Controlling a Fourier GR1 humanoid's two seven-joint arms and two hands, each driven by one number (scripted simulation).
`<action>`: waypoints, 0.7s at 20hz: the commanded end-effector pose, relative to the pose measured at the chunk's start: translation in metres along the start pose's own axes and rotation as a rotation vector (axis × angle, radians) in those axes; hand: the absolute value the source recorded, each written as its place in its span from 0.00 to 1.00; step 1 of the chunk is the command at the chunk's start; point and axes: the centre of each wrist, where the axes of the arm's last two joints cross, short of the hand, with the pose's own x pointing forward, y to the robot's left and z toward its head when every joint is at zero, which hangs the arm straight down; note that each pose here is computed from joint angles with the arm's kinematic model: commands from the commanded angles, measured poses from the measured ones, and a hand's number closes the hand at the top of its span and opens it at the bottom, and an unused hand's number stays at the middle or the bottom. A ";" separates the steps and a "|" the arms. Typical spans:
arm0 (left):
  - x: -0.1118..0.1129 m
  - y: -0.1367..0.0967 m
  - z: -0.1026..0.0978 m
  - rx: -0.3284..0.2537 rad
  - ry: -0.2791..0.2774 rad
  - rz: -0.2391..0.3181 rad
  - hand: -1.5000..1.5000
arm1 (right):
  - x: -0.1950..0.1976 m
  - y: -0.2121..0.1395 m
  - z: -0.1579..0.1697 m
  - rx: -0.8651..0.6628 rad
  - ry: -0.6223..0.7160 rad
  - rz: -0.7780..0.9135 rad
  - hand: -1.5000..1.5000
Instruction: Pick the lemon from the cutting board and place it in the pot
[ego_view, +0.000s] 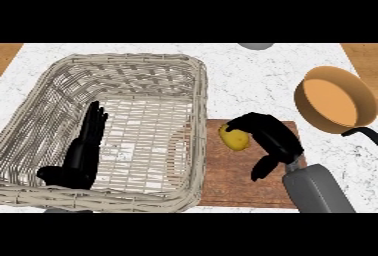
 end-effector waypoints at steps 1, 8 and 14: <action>0.002 -0.018 0.006 0.006 -0.005 -0.017 0.50 | -0.009 -0.005 -0.001 -0.117 -0.039 0.032 1.00; -0.009 0.009 0.004 0.005 0.003 0.005 0.50 | -0.005 0.026 0.001 -0.147 -0.058 0.034 1.00; -0.011 -0.010 -0.004 0.001 -0.011 -0.014 0.50 | 0.024 -0.004 -0.023 -0.163 0.101 0.087 1.00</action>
